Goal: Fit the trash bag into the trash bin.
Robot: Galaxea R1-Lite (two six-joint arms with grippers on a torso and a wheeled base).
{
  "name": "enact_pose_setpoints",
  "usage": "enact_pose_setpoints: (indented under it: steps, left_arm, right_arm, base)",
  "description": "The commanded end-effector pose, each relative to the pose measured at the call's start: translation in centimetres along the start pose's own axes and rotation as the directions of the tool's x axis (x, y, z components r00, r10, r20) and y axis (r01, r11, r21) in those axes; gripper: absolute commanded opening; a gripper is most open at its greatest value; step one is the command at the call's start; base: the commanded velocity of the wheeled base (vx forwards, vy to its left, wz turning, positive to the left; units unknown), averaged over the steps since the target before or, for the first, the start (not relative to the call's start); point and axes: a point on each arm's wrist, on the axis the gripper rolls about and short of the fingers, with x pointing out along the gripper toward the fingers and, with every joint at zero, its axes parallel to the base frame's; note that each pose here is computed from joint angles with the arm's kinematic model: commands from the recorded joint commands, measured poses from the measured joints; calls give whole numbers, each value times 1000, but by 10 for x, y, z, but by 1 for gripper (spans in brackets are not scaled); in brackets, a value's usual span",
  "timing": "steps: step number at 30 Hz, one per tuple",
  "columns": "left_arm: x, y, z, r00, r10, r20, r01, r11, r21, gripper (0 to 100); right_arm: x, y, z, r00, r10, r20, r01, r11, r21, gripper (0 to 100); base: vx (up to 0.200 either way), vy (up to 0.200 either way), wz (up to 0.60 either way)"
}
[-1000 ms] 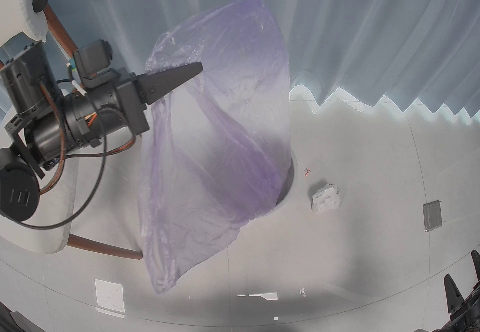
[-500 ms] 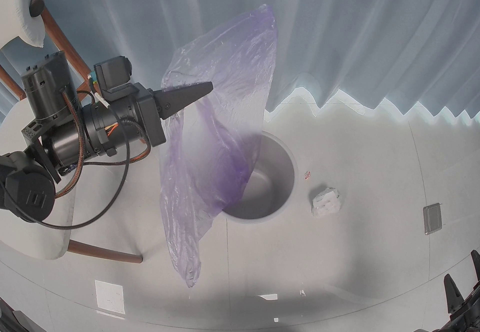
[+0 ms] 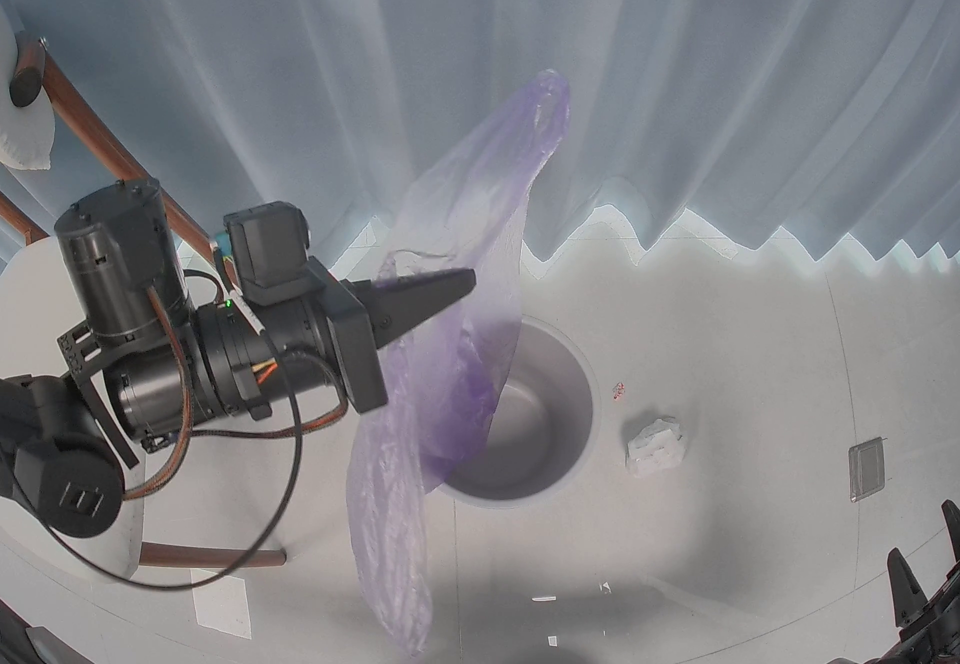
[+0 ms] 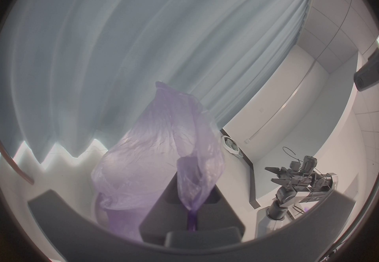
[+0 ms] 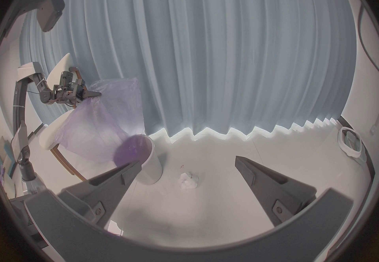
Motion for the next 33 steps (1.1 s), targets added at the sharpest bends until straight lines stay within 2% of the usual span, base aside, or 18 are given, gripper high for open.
enact_pose_setpoints:
  steps: [1,6,10,12,13,19,23,27,30,33]
  left_arm:
    - [-2,-29,-4,997,-71,-8,71,997,-1,0]
    - [-9,-38,-22,993,-96,-69,95,995,-20,0]
    - [-25,-59,-38,980,-156,-122,153,988,-36,0]
    - [-29,-62,-43,977,-161,-139,156,987,-42,0]
    - [-41,-63,-59,969,-159,-188,152,987,-47,0]
    - [-70,-51,-81,964,-75,-257,96,993,70,0]
    - [-79,-48,-89,958,-53,-283,75,995,68,0]
    - [-76,-44,-87,960,-34,-277,55,996,67,0]
    - [-60,-28,-87,956,11,-293,7,998,62,0]
    - [-38,-19,-78,963,41,-266,-21,997,79,0]
  right_arm:
    - [0,0,-5,1000,-6,-1,6,1000,-4,100]
    - [0,0,-5,1000,-4,1,4,1000,-2,100]
    - [0,0,-5,1000,-7,1,7,1000,7,100]
    - [0,0,-5,1000,-7,1,7,1000,6,100]
    - [0,0,-5,1000,-6,1,6,1000,6,100]
    - [0,0,-5,1000,-6,1,6,1000,6,100]
    - [0,0,-5,1000,-6,1,6,1000,6,100]
    - [0,0,-5,1000,-4,1,4,1000,6,100]
    - [0,0,-5,1000,-4,2,4,1000,4,100]
    - [0,0,-5,1000,-4,2,4,1000,6,100]
  base:
    - [0,0,0]
    - [0,0,0]
    - [0,0,0]
    - [0,0,0]
    - [0,0,0]
    - [0,0,0]
    - [0,0,0]
    - [0,0,0]
    - [0,0,0]
    - [0,0,0]
